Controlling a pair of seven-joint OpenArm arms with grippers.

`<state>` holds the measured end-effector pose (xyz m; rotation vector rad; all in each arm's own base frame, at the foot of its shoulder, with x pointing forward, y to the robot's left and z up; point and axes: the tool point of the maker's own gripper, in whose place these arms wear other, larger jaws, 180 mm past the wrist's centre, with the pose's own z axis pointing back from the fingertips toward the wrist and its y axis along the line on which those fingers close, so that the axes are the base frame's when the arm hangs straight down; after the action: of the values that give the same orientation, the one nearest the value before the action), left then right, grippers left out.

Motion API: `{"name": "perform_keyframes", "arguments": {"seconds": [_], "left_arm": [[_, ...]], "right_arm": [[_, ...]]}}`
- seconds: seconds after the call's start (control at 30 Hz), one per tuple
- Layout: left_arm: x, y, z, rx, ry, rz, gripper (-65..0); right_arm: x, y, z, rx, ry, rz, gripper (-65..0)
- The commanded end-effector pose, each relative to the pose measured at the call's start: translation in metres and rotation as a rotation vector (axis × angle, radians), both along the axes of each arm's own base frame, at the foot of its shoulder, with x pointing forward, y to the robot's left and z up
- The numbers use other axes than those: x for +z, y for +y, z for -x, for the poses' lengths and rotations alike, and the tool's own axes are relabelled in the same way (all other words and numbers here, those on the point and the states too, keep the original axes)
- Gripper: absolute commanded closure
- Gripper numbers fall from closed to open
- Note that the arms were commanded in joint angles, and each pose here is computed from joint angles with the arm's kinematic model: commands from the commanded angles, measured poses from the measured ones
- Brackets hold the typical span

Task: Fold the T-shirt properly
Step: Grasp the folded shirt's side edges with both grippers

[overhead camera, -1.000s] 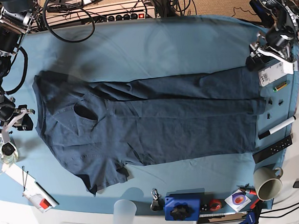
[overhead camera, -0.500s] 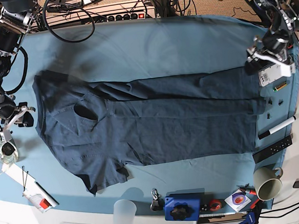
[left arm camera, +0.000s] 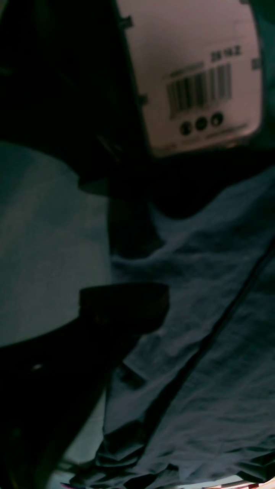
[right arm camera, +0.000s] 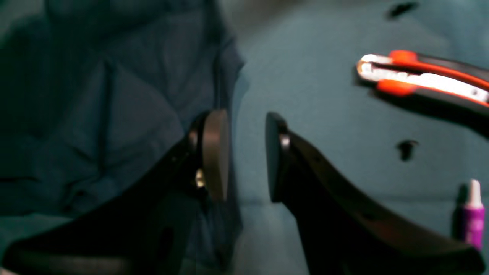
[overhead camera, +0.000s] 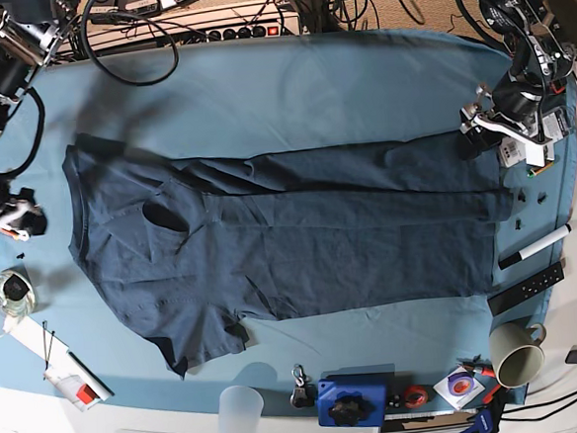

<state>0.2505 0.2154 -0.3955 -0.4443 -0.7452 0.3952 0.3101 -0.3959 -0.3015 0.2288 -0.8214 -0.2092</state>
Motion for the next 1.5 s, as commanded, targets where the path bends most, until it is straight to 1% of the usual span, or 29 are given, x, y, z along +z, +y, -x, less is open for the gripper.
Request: {"name": "perform_keyframes", "arguments": {"seconds": [0.0,0.13,0.23,0.27,0.4,0.57,0.63,0.73,0.83,1.0,1.07,1.17,1.37,1.4,1.47], "left_arm": [[0.002,0.004,0.000,-0.003,0.003,-0.022,-34.8],[0.002,0.004,0.000,-0.004,0.004,-0.022,-34.8],[0.001,0.004,0.001,-0.006,0.008,-0.021,-34.8],[0.001,0.004,0.001,-0.006,0.008,-0.021,-34.8],[0.001,0.003,0.001,-0.010,0.012,-0.020,-34.8],[0.000,0.003,0.002,-0.013,0.012,-0.020,-34.8],[0.000,0.003,0.002,-0.013,0.012,-0.020,-34.8],[0.000,0.003,0.002,-0.013,0.013,-0.021,-34.8],[0.000,0.003,0.002,-0.013,0.012,-0.021,-34.8],[0.000,0.003,0.002,-0.012,0.012,-0.020,-34.8],[0.000,0.003,0.002,-0.012,0.012,-0.021,-34.8],[0.000,0.003,0.002,-0.012,0.012,-0.021,-34.8],[0.000,0.003,0.002,-0.013,0.012,-0.021,-34.8],[0.000,0.003,0.002,-0.013,0.013,-0.021,-34.8],[0.000,0.003,0.002,-0.013,0.013,-0.021,-34.8]], "right_arm": [[0.023,-0.012,-0.005,-0.016,-0.060,0.019,-17.3],[0.016,-0.014,0.009,-0.024,-0.047,-0.004,-17.6],[0.002,-0.010,0.021,-0.007,-0.018,-0.005,-21.3],[-0.004,-0.009,0.026,-0.008,-0.004,-0.007,-21.5],[-0.022,-0.002,0.039,-0.012,0.027,-0.033,-21.5],[-0.042,0.017,0.049,0.009,0.059,-0.081,-21.5],[-0.052,0.024,0.051,0.004,0.066,-0.118,-21.5],[-0.063,0.032,0.055,0.005,0.076,-0.198,-21.5],[-0.076,0.037,0.060,0.014,0.089,-0.249,-21.5],[-0.096,0.057,0.071,0.024,0.135,-0.401,-21.5],[-0.094,0.063,0.071,0.036,0.128,-0.445,-21.5],[-0.086,0.065,0.065,0.038,0.079,-0.478,-21.5],[-0.078,0.066,0.061,0.040,0.038,-0.504,-21.5],[-0.073,0.066,0.058,0.040,0.013,-0.519,-21.5],[-0.055,0.065,0.050,0.042,-0.073,-0.566,-21.5]]}}
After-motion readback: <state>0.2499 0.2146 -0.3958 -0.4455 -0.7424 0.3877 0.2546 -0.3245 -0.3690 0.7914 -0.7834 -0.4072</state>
